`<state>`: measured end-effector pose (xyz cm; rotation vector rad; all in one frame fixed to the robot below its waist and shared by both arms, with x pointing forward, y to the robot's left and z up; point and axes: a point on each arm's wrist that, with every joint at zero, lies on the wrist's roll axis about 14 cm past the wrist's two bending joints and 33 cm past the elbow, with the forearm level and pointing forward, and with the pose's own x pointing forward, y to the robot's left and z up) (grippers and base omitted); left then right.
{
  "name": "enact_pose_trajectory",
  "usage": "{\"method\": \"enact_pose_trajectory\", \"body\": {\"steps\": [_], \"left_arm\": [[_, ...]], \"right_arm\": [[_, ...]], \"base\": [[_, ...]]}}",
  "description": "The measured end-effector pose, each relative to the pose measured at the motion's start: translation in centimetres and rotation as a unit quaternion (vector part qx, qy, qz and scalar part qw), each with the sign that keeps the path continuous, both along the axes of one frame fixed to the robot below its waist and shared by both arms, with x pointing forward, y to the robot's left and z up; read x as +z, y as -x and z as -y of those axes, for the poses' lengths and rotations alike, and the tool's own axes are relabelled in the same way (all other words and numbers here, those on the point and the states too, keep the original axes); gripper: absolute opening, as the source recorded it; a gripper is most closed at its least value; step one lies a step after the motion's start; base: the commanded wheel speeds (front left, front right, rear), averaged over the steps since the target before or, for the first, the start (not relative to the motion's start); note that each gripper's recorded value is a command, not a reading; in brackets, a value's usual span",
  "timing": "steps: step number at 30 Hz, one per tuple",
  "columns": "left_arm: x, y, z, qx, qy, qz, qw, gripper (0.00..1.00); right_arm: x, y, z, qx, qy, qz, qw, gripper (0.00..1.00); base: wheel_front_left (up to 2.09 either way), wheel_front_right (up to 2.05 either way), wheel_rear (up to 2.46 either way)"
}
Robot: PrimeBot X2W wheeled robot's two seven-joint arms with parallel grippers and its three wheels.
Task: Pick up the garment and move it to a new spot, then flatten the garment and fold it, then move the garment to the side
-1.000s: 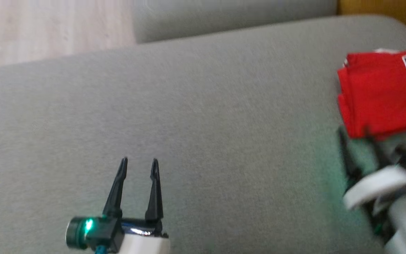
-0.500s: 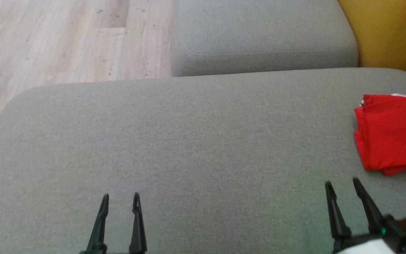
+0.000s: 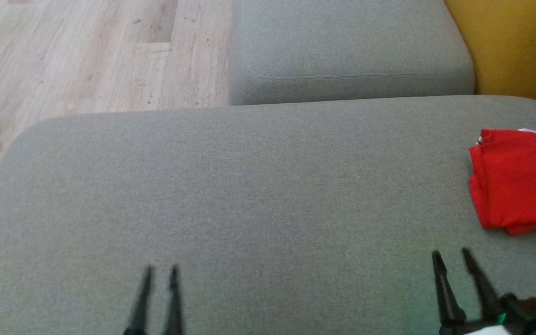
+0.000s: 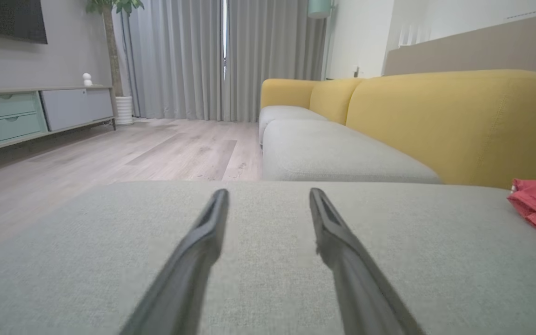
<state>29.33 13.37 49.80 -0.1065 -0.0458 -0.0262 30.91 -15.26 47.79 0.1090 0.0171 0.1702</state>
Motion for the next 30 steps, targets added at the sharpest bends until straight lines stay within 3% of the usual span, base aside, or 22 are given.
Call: {"method": "enact_pose_trajectory", "body": {"steps": [6, 30], "left_arm": [[-3.2, 1.0, -0.1, 0.002, 0.003, -0.055, 0.998, 0.00], [-4.8, -0.1, -1.1, 0.017, 0.141, -0.105, 0.984, 0.00]], "right_arm": [[-2.9, 1.0, 0.2, -0.004, -0.003, -0.049, 0.999, 0.00], [-3.3, 0.2, 1.6, -0.051, -0.138, -0.082, 0.986, 0.00]], "base": [[0.00, 0.00, 0.00], [0.00, 0.00, 0.00]]}}
